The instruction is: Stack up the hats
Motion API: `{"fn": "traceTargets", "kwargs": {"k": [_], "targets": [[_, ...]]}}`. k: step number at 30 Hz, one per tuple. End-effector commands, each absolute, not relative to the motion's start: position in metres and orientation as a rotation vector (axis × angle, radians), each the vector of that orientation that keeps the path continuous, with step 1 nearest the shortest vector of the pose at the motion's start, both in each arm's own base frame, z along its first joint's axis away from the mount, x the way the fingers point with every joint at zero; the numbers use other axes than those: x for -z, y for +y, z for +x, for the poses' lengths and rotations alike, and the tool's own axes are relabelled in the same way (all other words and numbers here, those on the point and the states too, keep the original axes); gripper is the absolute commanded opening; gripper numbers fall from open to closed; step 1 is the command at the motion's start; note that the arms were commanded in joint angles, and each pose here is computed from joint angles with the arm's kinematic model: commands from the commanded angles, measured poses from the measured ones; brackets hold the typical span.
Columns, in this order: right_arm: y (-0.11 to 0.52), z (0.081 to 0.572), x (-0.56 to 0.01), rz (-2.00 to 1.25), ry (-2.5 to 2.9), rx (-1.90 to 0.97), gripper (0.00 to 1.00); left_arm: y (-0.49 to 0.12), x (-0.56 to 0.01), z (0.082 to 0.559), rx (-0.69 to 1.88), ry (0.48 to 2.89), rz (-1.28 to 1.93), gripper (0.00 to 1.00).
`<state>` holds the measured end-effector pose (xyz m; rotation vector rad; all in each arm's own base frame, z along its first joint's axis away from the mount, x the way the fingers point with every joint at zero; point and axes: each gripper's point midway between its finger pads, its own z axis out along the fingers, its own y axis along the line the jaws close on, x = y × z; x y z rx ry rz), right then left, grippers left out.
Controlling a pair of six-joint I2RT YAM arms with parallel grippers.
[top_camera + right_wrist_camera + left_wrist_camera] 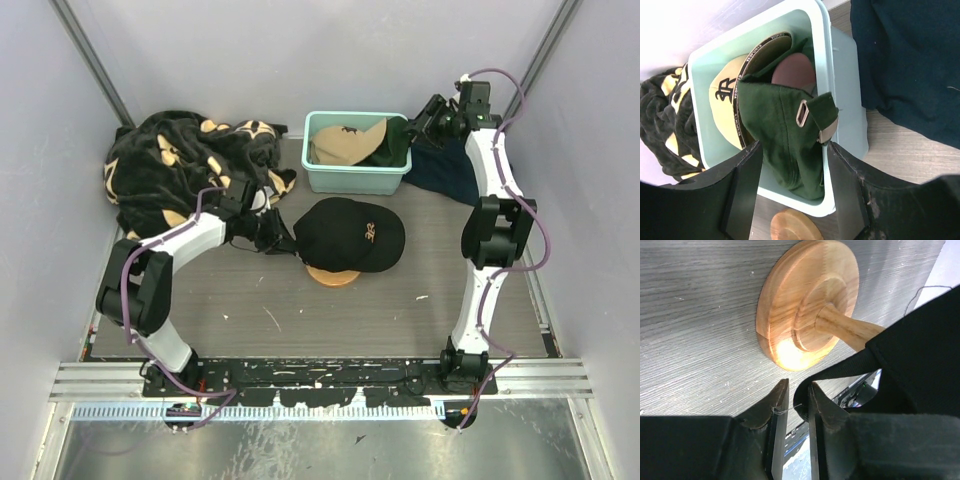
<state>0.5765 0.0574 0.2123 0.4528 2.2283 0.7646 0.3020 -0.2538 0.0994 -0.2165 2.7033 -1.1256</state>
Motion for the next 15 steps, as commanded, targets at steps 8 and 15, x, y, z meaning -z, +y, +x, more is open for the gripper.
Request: {"fn": "traceTargets", "kwargs": {"k": [8,15], "targets": [[0.095,0.598,-0.254,0.361,2.096,-0.900,0.38,-0.248,-0.110,0.312,1.111,2.642,-0.234,0.52],[0.102,0.594,-0.285,0.328,2.030,-0.909,0.01,-0.235,-0.123,0.322,1.118,2.593,-0.281,0.56]]}}
